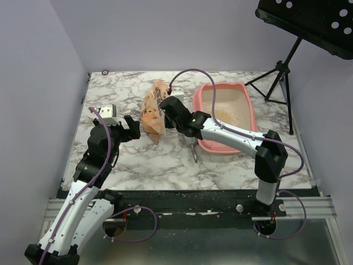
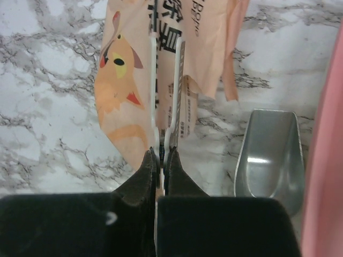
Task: Fill the litter box with clean litter
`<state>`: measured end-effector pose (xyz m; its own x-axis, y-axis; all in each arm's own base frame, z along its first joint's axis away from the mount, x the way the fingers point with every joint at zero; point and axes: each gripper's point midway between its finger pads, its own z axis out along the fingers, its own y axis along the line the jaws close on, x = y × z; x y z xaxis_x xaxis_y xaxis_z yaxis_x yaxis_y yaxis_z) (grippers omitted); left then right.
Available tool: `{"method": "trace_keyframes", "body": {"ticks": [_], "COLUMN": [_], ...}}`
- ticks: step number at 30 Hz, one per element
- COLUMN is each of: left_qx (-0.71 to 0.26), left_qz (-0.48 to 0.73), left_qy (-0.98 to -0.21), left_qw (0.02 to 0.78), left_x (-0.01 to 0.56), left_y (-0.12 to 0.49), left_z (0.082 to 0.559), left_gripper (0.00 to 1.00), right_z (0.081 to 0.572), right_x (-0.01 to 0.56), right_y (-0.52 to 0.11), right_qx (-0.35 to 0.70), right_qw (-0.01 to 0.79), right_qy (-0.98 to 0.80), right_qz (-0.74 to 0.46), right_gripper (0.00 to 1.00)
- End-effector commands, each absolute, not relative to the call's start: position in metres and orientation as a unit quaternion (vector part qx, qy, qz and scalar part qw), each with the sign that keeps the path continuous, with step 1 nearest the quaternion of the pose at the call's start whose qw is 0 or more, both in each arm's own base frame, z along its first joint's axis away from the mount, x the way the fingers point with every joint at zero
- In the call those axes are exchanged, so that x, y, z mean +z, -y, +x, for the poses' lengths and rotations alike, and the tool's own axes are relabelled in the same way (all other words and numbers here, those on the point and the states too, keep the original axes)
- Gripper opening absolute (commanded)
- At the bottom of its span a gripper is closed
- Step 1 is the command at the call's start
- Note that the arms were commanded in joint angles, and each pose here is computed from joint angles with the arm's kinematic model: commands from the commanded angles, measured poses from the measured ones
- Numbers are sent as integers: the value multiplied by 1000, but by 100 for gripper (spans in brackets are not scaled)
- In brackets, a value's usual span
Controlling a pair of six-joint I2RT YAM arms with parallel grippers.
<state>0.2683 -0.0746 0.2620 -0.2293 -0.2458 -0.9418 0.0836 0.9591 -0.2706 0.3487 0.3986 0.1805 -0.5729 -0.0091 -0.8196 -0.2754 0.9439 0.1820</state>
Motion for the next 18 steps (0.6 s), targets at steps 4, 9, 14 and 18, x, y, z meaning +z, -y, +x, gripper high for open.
{"method": "trace_keyframes", "body": {"ticks": [4,9,14,18], "left_qx": [-141,-139,-137,-138], "left_qz": [-50,-50,-50,-51], "left_qy": [-776,-777,-779,-777], "left_qw": [613,613,610,612], "left_x": [257,257,255,256], "left_y": [78,77,77,77], "left_z": [270,270,271,271], "left_gripper": [99,99,99,99], "right_z": [308,279,265,256], "right_x": [213,217,218,212], "right_y": [-352,-317,-264,-221], "right_qx": [162,176,123,113], "right_qw": [465,467,479,476], "right_qy": [-864,-858,-863,-871], "right_qz": [-108,-119,-101,-48], "right_gripper": [0,0,0,1]}}
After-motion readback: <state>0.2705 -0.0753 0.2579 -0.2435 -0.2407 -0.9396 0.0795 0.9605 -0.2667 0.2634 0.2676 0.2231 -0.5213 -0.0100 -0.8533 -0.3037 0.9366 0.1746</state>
